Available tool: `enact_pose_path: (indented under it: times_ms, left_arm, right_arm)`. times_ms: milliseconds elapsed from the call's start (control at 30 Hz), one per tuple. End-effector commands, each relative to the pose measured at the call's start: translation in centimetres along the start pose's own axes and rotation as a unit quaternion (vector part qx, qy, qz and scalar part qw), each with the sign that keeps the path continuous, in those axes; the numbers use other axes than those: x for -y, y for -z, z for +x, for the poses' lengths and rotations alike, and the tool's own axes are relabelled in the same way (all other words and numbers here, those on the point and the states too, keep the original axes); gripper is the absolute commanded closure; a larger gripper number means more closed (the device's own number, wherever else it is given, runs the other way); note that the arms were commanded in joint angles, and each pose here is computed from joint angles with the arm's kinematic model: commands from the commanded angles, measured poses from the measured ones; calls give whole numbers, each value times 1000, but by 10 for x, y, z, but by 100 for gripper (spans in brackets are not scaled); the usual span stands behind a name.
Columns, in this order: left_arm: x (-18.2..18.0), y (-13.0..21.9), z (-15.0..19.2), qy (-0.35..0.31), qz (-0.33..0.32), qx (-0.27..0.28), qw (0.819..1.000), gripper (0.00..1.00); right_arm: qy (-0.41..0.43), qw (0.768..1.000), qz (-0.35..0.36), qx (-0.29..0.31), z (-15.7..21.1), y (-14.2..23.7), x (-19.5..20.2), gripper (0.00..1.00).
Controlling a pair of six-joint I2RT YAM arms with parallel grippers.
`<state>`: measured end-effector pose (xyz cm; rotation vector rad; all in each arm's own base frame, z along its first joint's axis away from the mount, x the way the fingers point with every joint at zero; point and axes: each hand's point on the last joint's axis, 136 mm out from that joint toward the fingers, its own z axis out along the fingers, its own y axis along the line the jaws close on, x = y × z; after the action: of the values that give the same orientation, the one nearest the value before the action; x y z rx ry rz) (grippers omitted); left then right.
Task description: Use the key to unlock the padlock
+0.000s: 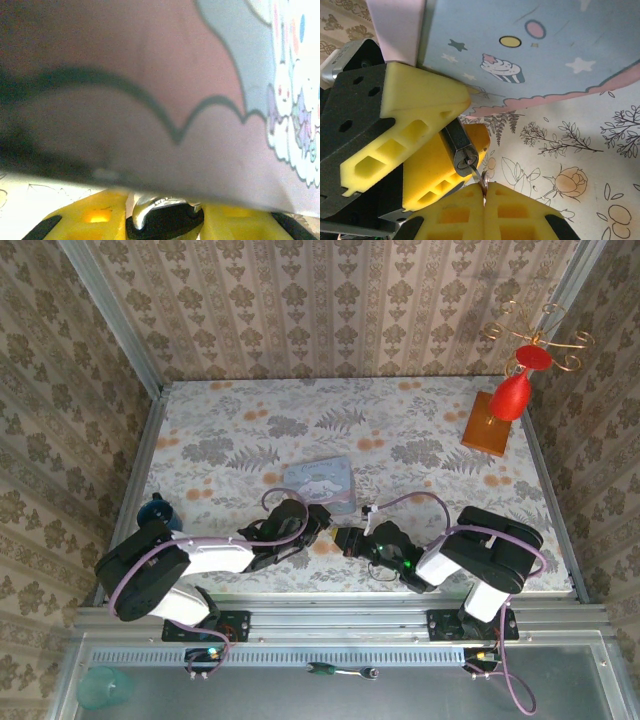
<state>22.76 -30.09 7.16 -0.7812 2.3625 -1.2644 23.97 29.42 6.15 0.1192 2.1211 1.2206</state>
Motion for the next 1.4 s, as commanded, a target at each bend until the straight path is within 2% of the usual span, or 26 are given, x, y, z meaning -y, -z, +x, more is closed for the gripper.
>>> enact_pose_path:
  times_ms: [0, 100, 233, 433, 667, 967, 1200, 1300, 1367]
  left_arm:
    - [31, 0, 32, -6, 50, -55, 997, 100]
    - [23, -3, 34, 0, 44, -57, 997, 100]
    - [19, -2, 31, 4, 42, -53, 998, 100]
    - [14, 3, 24, -4, 32, -41, 999, 100]
    - [36, 8, 10, -18, 47, -30, 998, 100]
    - [19, 18, -23, -19, 13, 7, 1000, 100]
    - [32, 31, -38, -37, 13, 24, 999, 100]
    - [32, 36, -39, -39, 8, 27, 999, 100]
    - [30, 39, -40, -37, 5, 30, 999, 100]
  right_arm:
    - [-18, 997, -67, 27, -27, -11, -37, 100]
    - [-11, 997, -77, 19, -30, -16, -48, 100]
    - [17, 999, -49, 3, -24, -18, -42, 91]
    - [29, 999, -36, 8, -29, -11, -37, 89]
    - [62, 998, -4, -15, -27, -6, -24, 69]
    - [148, 988, 23, -33, -31, 20, -22, 60]
    - [272, 961, 47, -21, -27, 29, -13, 60]
    - [388, 920, 46, 8, -18, 27, -27, 60]
    - [427, 902, 52, 33, -20, 25, -28, 59]
